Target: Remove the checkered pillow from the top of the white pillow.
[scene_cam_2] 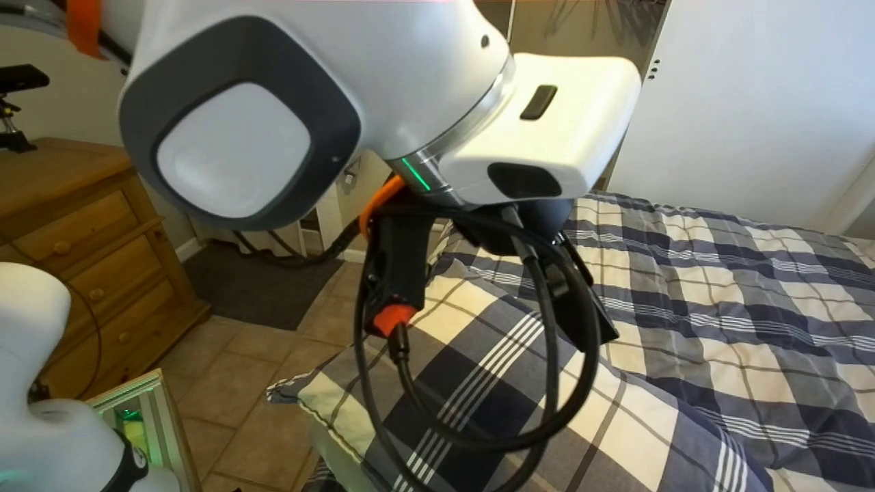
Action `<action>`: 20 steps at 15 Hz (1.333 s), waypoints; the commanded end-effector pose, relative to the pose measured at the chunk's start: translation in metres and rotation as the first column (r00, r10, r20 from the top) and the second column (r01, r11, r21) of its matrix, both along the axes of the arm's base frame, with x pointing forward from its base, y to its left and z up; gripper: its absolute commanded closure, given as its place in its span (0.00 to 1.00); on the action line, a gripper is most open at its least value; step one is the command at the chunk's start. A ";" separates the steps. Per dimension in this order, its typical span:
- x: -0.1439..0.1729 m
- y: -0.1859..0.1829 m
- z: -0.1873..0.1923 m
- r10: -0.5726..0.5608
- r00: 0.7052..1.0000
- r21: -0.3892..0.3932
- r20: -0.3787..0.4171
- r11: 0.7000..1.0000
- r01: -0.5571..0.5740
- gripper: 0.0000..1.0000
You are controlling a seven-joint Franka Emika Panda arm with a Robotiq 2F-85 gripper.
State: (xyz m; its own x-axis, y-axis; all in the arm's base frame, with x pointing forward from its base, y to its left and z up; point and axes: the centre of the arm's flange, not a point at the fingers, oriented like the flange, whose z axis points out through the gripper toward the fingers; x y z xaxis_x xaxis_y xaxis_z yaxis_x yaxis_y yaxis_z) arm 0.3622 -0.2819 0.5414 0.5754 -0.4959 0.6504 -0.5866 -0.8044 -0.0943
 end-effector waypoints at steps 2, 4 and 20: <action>0.000 0.000 0.000 0.000 1.000 0.000 0.000 1.000 0.000 0.00; 0.000 0.000 0.000 0.000 1.000 0.000 0.000 1.000 0.000 0.00; 0.054 -0.029 -0.071 0.015 0.966 0.285 -0.256 0.957 0.061 0.00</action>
State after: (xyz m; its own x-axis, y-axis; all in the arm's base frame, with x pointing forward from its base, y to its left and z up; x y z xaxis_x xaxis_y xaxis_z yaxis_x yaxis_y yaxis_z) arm 0.3873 -0.2938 0.4853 0.6726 -0.6464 0.3603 -0.6094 -0.7600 -0.2259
